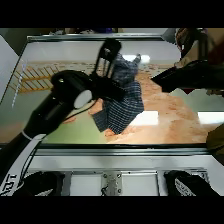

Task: Fold the clothes and pants, and hang the long-sleeved shirts on hangers.

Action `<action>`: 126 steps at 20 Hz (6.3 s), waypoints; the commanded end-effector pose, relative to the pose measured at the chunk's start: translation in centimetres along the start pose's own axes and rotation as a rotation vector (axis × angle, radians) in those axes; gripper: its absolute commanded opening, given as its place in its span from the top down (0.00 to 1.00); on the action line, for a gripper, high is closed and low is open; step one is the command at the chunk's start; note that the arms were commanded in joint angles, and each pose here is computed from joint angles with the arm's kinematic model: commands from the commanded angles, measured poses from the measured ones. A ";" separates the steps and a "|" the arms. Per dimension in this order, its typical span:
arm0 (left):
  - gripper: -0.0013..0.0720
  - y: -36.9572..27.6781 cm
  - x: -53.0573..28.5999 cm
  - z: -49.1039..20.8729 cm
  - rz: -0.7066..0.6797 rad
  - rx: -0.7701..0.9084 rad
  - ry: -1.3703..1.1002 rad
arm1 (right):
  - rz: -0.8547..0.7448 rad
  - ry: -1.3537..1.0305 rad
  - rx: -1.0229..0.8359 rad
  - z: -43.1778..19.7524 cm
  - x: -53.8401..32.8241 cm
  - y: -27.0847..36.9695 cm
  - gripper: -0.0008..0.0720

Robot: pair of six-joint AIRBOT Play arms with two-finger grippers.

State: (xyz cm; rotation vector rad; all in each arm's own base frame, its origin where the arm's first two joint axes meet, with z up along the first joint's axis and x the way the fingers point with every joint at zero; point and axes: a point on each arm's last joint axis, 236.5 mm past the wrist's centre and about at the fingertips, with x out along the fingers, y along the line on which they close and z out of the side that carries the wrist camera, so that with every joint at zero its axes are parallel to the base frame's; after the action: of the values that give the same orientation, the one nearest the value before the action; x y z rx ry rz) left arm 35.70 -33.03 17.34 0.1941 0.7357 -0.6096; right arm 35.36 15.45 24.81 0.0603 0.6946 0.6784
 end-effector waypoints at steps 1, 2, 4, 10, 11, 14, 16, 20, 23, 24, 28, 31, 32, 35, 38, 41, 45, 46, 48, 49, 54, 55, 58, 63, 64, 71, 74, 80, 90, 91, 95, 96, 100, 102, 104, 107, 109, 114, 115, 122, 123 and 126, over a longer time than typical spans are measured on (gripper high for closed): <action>0.27 -6.2 2.7 0.0 -0.101 0.057 -0.034 | -0.115 -0.085 0.148 1.0 -3.5 -3.6 0.96; 0.04 -6.1 3.7 -0.2 -0.097 0.050 -0.030 | -0.124 -0.091 0.166 1.0 -3.8 -3.9 0.96; 0.05 -3.2 5.0 -0.1 -0.055 -0.028 -0.019 | -0.130 -0.093 0.174 1.0 -3.9 -4.2 0.96; 0.05 4.0 7.6 -0.4 -0.169 -0.414 0.045 | -0.130 -0.090 0.176 1.0 -3.7 -4.4 0.96; 0.05 3.8 8.6 -0.8 -0.206 -0.433 0.060 | -0.130 -0.088 0.177 0.9 -3.6 -4.4 0.96; 0.05 2.8 12.3 -2.5 -0.252 -0.481 0.110 | -0.128 -0.078 0.185 0.8 -3.2 -4.7 0.96; 0.06 1.9 14.4 -3.0 -0.258 -0.458 0.154 | -0.127 -0.070 0.191 0.6 -2.9 -5.0 0.96; 0.05 2.8 15.6 -2.4 -0.272 -0.427 0.211 | -0.114 -0.008 0.226 -0.5 -1.0 -6.2 0.40; 0.05 7.5 13.4 -1.9 -0.245 -0.454 0.248 | -0.101 0.156 0.279 -4.2 3.2 -9.1 0.23; 0.06 9.3 12.5 -1.8 -0.232 -0.470 0.259 | -0.090 0.197 0.281 -5.2 5.0 -10.1 0.23; 0.05 16.0 8.6 -1.8 -0.181 -0.530 0.287 | -0.012 0.365 0.293 -8.9 13.2 -11.9 0.24; 0.06 19.1 6.3 -1.9 -0.148 -0.564 0.280 | 0.018 0.448 0.249 -10.0 18.5 -11.8 0.24; 0.06 19.7 5.6 -1.9 -0.137 -0.575 0.267 | 0.002 0.489 0.211 -10.7 19.9 -12.2 0.24; 0.05 22.2 3.5 -3.7 -0.039 -0.588 0.262 | 0.010 0.608 0.153 -12.8 22.5 -12.0 0.24; 0.05 23.7 1.5 -6.3 0.051 -0.583 0.290 | 0.049 0.637 0.167 -13.6 23.4 -10.9 0.36; 0.06 24.8 0.1 -8.0 0.099 -0.611 0.270 | 0.086 0.652 0.176 -13.7 23.3 -9.7 0.36; 0.05 25.8 -1.7 -10.6 0.133 -0.663 0.271 | 0.109 0.698 0.171 -14.5 22.5 -9.1 0.87; 0.05 25.9 -2.1 -11.2 0.141 -0.675 0.273 | 0.111 0.695 0.160 -14.4 22.5 -9.1 0.96; 0.06 26.4 -3.3 -12.0 0.158 -0.693 0.264 | 0.068 0.599 0.120 -11.2 22.6 -9.9 0.96; 0.06 26.7 -3.9 -12.0 0.166 -0.697 0.254 | 0.014 0.496 0.072 -7.7 22.4 -10.8 0.96; 0.05 28.5 -8.2 -10.4 0.228 -0.712 0.138 | -0.173 -0.306 -0.129 17.3 11.4 -8.8 0.96; 0.06 28.9 -9.0 -10.1 0.242 -0.714 0.115 | -0.162 -0.404 -0.154 19.6 8.6 -7.0 0.96; 0.06 29.9 -11.8 -9.0 0.287 -0.715 0.029 | 0.046 -0.439 -0.330 19.0 4.5 2.8 0.96; 0.05 31.0 -16.1 -7.8 0.357 -0.718 -0.086 | 0.384 -0.053 -0.536 6.1 9.7 16.7 0.96; 0.05 31.1 -16.9 -7.8 0.368 -0.720 -0.098 | 0.440 -0.002 -0.541 3.7 11.4 19.1 0.96; 0.06 29.9 -19.4 -7.4 0.384 -0.686 -0.130 | 0.560 0.235 -0.556 -6.6 17.4 25.7 0.24; 0.06 27.5 -17.4 -6.8 0.319 -0.600 -0.078 | 0.334 0.270 -0.510 -4.2 14.1 18.7 0.24; 0.06 17.9 -4.8 -12.0 0.158 -0.272 0.265 | 0.061 0.229 -0.191 -1.7 5.7 8.4 0.33; 0.06 7.8 11.2 -20.5 0.142 0.338 0.607 | -0.037 0.132 -0.126 -1.4 -0.1 6.2 0.33; 0.06 8.3 12.0 -20.9 0.146 0.326 0.629 | -0.037 0.125 -0.128 -1.3 -0.4 6.3 0.33; 0.06 10.5 13.8 -21.5 0.173 0.260 0.679 | -0.048 0.109 -0.126 -1.1 -1.1 6.4 0.33; 0.06 11.0 14.2 -21.2 0.186 0.222 0.668 | -0.048 0.109 -0.126 -1.1 -1.1 6.4 0.33; 0.09 12.5 14.8 -20.9 0.216 0.145 0.643 | -0.048 0.110 -0.122 -1.1 -1.1 6.4 0.33; 0.65 12.7 14.7 -21.0 0.216 0.076 0.641 | -0.047 0.110 -0.123 -1.1 -1.1 6.4 0.33; 0.95 13.3 14.2 -20.8 0.215 0.041 0.639 | -0.046 0.115 -0.123 -1.3 -1.1 6.4 0.33; 0.95 16.3 10.2 -17.2 0.257 -0.035 0.548 | -0.044 0.121 -0.120 -1.3 -0.8 6.4 0.33; 0.95 18.2 6.4 -14.5 0.266 -0.139 0.456 | -0.035 0.150 -0.087 -1.8 0.4 6.5 0.34; 0.95 21.4 -0.6 -13.8 0.252 -0.387 0.310 | 0.032 0.333 -0.109 -5.7 7.3 9.7 0.38; 0.95 21.8 -1.3 -14.6 0.256 -0.421 0.305 | 0.039 0.384 -0.108 -7.0 9.3 10.6 0.38; 0.95 24.0 -3.7 -18.1 0.269 -0.610 0.246 | 0.137 0.587 -0.064 -16.8 22.9 18.4 0.02; 0.95 24.2 -3.8 -18.1 0.267 -0.625 0.241 | 0.166 0.612 -0.053 -18.2 23.9 19.8 0.02; 0.95 24.9 -4.0 -18.1 0.277 -0.642 0.227 | 0.222 0.637 -0.036 -21.4 26.5 23.1 0.02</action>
State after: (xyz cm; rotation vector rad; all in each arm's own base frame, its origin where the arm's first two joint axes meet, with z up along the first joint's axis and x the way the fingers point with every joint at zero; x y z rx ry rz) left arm 37.51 -4.94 5.61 -0.1943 1.0812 -0.0805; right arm 26.66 41.97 2.47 -0.1593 1.2666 0.8886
